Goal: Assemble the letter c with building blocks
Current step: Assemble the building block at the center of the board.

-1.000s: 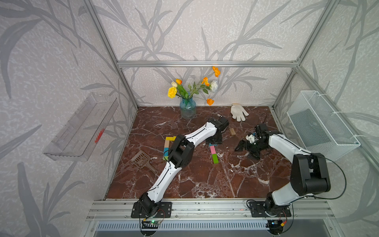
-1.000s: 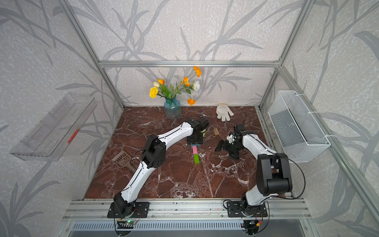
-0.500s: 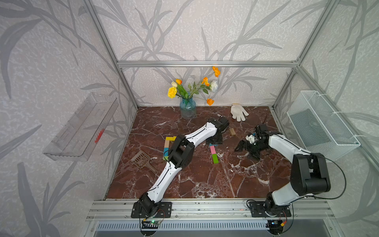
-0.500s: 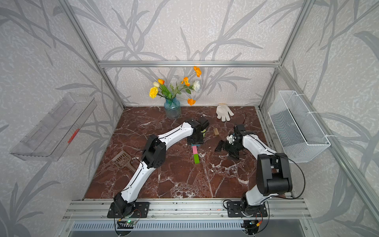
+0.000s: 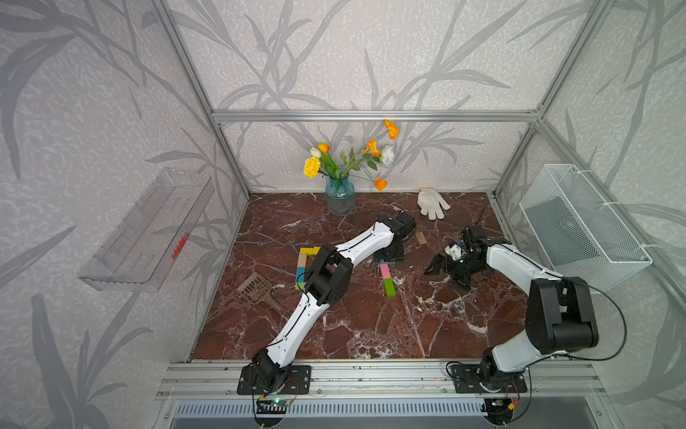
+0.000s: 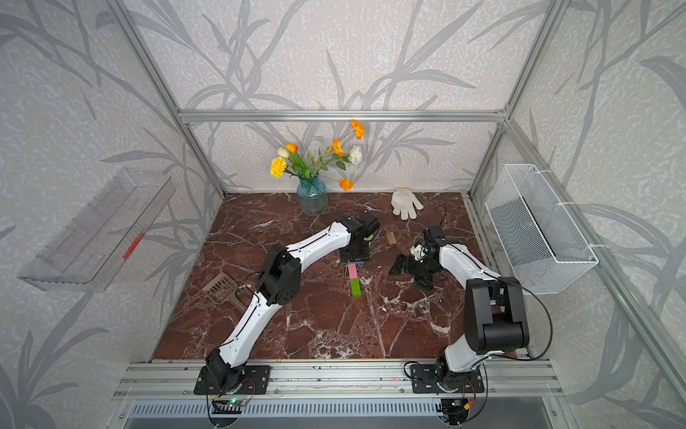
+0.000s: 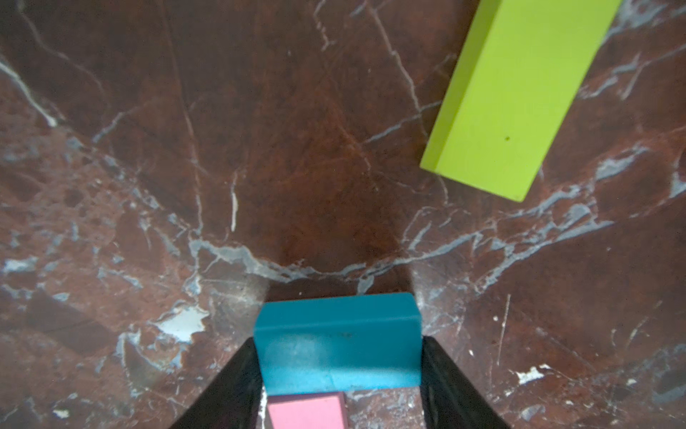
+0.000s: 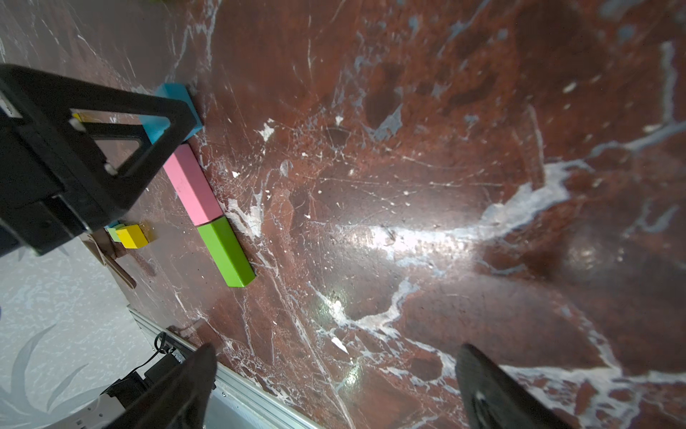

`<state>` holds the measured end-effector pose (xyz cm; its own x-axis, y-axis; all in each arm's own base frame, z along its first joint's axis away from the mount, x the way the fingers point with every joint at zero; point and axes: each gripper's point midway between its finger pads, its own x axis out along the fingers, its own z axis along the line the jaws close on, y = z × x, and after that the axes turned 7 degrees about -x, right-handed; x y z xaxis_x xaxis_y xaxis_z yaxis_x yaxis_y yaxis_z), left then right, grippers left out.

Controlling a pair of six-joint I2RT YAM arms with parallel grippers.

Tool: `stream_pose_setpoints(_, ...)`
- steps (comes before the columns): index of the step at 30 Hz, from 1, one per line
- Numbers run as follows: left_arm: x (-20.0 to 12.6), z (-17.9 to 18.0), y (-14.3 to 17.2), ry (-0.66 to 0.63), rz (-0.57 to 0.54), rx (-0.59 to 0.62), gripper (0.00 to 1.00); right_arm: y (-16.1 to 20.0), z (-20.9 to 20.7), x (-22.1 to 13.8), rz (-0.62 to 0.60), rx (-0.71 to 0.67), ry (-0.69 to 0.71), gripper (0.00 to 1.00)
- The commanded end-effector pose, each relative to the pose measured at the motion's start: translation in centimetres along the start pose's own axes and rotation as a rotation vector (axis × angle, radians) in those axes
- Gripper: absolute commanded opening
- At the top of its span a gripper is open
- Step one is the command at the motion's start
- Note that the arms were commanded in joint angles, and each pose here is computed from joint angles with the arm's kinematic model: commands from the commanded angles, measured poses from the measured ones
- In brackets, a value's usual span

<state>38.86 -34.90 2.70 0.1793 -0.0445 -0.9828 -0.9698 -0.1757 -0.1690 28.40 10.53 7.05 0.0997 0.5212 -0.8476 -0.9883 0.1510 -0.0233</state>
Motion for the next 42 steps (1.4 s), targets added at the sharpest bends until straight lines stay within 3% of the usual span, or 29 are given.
stream_pose_setpoints(1, 0.2, 0.7, 0.7, -0.030, 0.017, 0.005, 0.62, 0.2, 0.2, -0.4, -0.011, -0.014, -0.011, 0.99)
stream_pose_setpoints(8, 0.1, 0.2, 0.6, -0.010, 0.014, 0.006, 0.68, 0.2, 0.2, -0.5, -0.012, -0.013, -0.012, 0.99)
stream_pose_setpoints(16, -0.5, 0.4, 0.2, -0.018, -0.006, 0.013, 0.86, 0.2, 0.2, -0.5, -0.012, -0.013, -0.011, 0.99)
stream_pose_setpoints(24, -2.2, -0.6, -1.0, 0.038, -0.049, 0.034, 0.87, -0.2, 0.4, -1.4, -0.029, -0.048, 0.013, 1.00)
stream_pose_setpoints(30, -5.6, -1.5, -2.2, 0.120, -0.094, 0.103, 0.88, -1.0, 0.9, -2.4, -0.039, -0.104, 0.030, 0.90)
stream_pose_setpoints(38, -7.9, 1.7, -2.5, 0.108, -0.072, 0.157, 0.88, -4.5, 1.7, -3.7, -0.106, -0.190, 0.102, 0.79)
stream_pose_setpoints(42, -8.4, 3.4, -2.6, 0.170, -0.039, 0.175, 0.88, -6.9, 2.1, -4.0, -0.145, -0.242, 0.164, 0.72)
